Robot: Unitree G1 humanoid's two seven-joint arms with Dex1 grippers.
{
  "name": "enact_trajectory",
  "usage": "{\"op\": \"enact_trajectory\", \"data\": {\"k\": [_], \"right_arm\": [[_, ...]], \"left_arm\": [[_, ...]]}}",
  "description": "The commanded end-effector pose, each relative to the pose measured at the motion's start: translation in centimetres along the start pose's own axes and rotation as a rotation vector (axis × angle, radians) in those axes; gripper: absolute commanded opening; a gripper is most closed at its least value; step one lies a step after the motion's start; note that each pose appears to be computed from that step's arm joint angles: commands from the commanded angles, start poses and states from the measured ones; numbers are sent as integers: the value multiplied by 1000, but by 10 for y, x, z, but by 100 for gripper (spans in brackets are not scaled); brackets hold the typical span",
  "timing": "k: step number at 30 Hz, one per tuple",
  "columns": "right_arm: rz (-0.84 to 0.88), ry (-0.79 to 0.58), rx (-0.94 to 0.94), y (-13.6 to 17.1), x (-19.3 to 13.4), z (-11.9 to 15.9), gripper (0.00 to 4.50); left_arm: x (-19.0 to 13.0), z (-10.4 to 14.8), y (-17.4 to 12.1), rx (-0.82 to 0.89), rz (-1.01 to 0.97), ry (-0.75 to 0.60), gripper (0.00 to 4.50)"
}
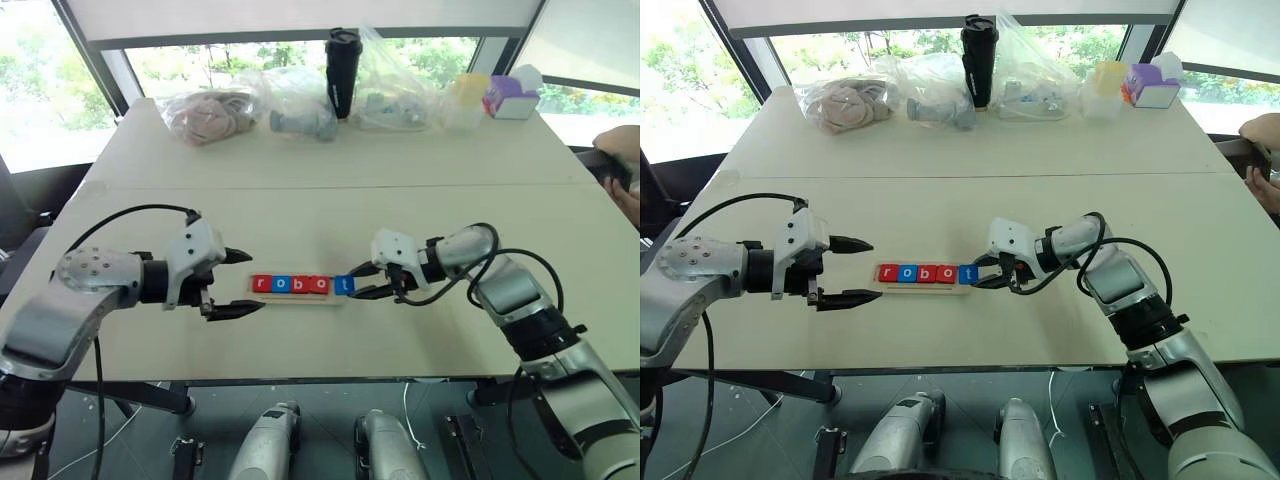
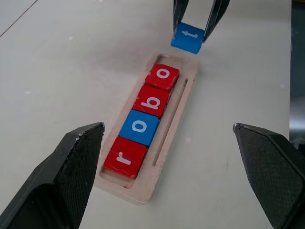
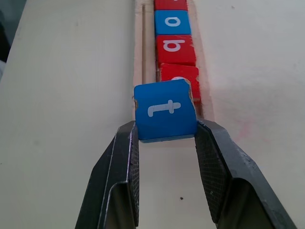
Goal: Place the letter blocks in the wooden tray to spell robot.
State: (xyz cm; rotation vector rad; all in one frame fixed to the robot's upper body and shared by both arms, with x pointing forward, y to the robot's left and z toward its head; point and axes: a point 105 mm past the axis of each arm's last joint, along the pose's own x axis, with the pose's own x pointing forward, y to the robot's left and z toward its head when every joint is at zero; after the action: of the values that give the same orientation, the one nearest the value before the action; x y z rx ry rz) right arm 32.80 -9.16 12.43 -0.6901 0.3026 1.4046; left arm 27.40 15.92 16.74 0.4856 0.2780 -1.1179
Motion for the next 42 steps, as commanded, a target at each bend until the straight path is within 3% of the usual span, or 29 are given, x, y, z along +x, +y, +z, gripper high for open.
{"op": "enact_trajectory", "data": {"k": [1, 24, 42], "right_arm": [[-7, 42, -59, -8, 3, 4, 111], [34, 80, 63, -10, 15, -1, 111], [29, 60, 116, -14, 28, 9, 111]], "left_arm": [[-4, -1, 0, 34, 29, 18, 450], [6, 0, -2, 24, 37, -14, 450], [9, -2, -3, 15, 51, -19, 450]]}}
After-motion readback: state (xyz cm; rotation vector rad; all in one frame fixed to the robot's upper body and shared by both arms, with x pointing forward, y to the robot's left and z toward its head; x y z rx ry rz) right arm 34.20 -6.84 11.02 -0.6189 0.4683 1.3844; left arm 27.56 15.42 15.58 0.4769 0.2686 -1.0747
